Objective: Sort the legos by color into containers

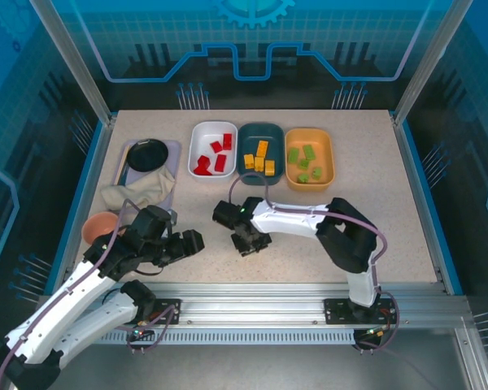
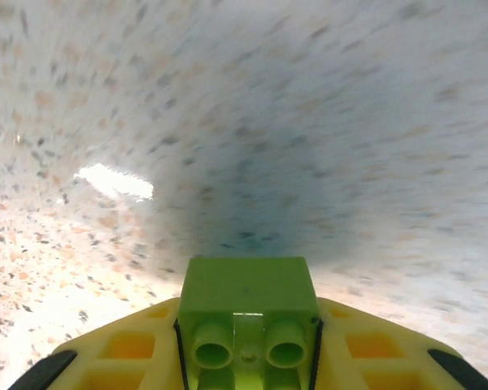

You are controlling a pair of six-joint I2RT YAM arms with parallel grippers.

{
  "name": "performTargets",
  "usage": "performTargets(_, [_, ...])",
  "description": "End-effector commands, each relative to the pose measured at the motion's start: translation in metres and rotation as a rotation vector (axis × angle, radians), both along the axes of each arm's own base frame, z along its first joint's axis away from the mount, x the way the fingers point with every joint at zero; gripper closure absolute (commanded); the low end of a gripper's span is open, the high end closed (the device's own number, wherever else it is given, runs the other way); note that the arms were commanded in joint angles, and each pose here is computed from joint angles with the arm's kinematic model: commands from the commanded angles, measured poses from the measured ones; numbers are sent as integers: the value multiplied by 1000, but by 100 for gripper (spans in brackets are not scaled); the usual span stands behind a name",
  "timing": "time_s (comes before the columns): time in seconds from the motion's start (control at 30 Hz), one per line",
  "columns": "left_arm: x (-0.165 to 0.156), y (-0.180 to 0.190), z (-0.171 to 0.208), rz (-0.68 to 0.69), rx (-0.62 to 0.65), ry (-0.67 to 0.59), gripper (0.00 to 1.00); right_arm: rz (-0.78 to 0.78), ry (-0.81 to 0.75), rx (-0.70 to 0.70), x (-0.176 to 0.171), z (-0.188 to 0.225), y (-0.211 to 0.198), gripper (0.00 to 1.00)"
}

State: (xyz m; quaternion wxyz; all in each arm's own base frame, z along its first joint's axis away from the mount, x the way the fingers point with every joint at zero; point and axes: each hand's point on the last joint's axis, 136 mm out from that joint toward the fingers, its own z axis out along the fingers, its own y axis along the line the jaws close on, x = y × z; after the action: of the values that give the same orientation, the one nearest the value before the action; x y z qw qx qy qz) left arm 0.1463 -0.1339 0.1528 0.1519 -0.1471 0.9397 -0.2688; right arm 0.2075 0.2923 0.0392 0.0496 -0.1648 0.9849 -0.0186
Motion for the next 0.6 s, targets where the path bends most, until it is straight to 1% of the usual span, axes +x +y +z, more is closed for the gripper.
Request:
performTargets(0.0, [10, -13, 9, -18, -36, -18, 20, -64, -133, 2, 46, 54, -40, 71])
performTargets(0.13, [31, -26, 20, -20, -47, -50, 21, -145, -198, 15, 99, 84, -88, 72])
performTargets(0.3, [61, -44, 35, -28, -57, -87, 21, -261, -261, 20, 165, 106, -146, 72])
performTargets(0.43, [85, -60, 42, -36, -60, -109, 21, -348, -276, 2, 212, 106, -179, 72])
performTargets(0.57, [107, -74, 46, -44, -57, -122, 21, -411, -287, -78, 251, 95, -203, 72])
